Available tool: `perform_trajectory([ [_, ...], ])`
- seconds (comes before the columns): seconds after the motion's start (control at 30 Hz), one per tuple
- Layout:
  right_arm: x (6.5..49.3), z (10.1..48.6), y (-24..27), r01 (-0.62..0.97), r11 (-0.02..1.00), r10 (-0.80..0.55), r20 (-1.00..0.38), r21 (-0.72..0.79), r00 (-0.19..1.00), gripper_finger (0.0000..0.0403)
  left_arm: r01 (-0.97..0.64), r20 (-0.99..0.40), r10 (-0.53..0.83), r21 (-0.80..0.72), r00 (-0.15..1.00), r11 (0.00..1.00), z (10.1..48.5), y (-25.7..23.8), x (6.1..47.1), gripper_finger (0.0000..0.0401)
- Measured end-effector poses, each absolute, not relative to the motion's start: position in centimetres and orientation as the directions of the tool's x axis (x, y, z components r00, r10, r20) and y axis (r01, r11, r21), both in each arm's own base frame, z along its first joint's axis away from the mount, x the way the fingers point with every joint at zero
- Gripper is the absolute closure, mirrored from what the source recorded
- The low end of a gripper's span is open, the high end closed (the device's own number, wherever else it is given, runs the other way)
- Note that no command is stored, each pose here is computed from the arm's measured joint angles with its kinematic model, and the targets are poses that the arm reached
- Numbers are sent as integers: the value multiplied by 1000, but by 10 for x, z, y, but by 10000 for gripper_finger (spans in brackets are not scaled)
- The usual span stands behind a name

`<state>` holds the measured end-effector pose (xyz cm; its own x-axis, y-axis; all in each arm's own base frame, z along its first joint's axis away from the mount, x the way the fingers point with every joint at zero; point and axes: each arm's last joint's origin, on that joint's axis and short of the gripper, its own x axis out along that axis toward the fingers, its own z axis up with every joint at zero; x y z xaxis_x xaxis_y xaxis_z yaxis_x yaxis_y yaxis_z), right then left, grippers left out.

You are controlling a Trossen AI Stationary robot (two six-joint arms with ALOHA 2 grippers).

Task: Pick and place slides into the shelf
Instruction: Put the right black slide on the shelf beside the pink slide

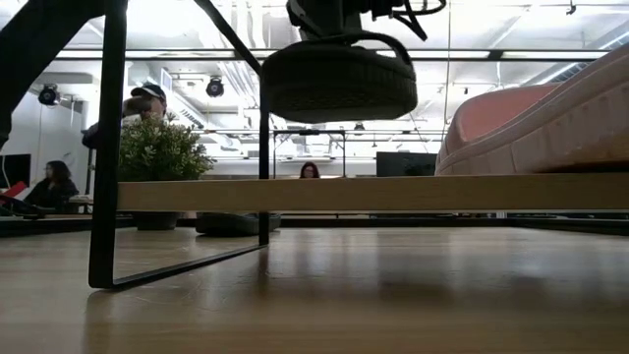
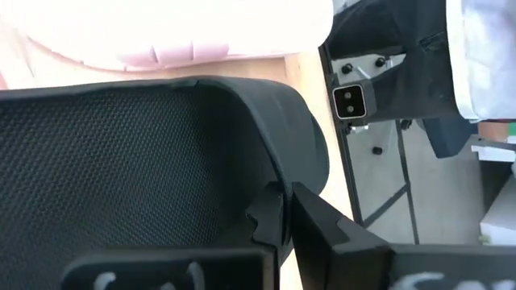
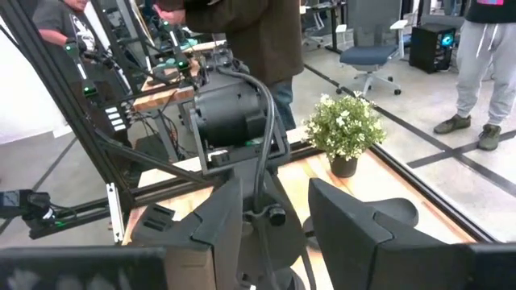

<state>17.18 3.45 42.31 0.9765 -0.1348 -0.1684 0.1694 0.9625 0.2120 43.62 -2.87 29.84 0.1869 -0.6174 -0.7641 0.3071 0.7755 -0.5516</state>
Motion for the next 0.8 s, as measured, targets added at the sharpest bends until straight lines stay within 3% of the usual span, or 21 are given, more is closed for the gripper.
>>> perform_trajectory([
  [0.8, 168, 424, 34, 163, 968, -132, -166, 188, 977, 266, 369, -691, -704, -619, 164, 693, 261, -47, 445, 401],
])
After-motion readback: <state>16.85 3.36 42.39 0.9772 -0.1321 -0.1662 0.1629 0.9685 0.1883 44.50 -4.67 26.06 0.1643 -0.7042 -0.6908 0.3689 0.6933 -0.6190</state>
